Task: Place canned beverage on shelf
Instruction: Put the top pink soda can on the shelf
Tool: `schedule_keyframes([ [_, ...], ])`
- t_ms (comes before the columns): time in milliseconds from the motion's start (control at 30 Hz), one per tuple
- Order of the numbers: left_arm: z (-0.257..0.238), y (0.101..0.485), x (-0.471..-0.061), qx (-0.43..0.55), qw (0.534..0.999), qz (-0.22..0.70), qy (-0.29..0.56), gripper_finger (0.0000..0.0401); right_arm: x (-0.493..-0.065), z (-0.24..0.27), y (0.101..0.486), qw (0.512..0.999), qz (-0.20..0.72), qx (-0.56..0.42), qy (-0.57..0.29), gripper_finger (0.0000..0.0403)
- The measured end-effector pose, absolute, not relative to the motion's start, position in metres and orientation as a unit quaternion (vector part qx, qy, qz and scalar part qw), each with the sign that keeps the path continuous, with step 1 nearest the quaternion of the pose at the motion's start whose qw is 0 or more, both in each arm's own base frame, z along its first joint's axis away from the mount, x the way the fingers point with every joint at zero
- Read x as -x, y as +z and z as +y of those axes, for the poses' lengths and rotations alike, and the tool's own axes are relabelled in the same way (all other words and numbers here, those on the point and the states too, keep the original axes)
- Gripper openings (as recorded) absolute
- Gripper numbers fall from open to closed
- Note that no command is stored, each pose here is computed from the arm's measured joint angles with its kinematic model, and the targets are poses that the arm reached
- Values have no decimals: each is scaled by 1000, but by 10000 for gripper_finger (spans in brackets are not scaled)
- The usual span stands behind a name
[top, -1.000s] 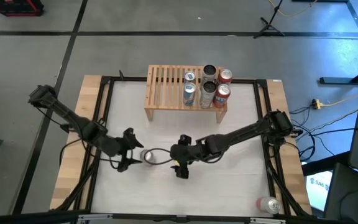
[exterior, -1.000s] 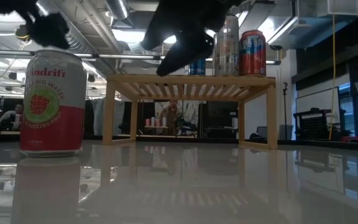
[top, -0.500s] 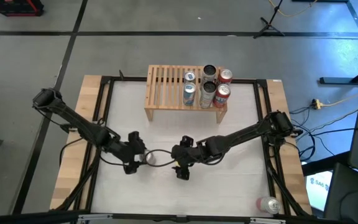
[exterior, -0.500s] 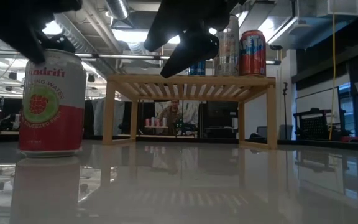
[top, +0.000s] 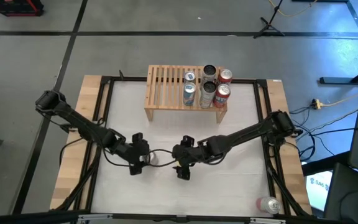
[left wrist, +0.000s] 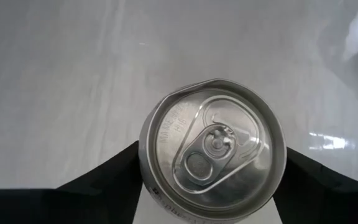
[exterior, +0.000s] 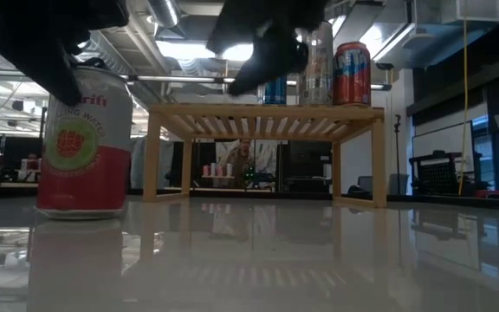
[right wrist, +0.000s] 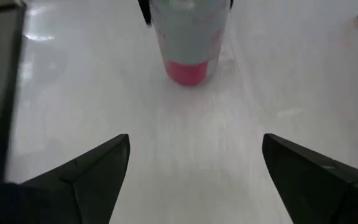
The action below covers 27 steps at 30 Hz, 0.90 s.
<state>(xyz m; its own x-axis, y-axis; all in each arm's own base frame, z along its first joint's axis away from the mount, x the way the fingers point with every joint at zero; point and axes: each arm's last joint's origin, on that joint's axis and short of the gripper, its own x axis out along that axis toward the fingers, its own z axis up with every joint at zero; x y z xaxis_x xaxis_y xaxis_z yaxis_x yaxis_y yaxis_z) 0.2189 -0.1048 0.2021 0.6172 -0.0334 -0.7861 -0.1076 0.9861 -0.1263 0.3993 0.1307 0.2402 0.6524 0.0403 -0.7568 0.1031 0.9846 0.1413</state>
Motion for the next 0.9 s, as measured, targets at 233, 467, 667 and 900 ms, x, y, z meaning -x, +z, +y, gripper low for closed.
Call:
schedule_keyframes([
  [233, -103, 249, -236, 61, 904, 423, -14, 266, -365, 127, 299, 923, 376, -81, -12, 358],
  [467, -80, 311, -251, 55, 922, 384, 12, 266, -317, 120, 350, 937, 344, -63, -24, 358],
  [667, -51, 356, -257, 57, 934, 349, 50, 266, -286, 107, 379, 943, 326, -60, -32, 358],
  [900, -13, 402, -251, 84, 933, 333, 108, 266, -261, 96, 390, 938, 345, -21, -25, 358],
])
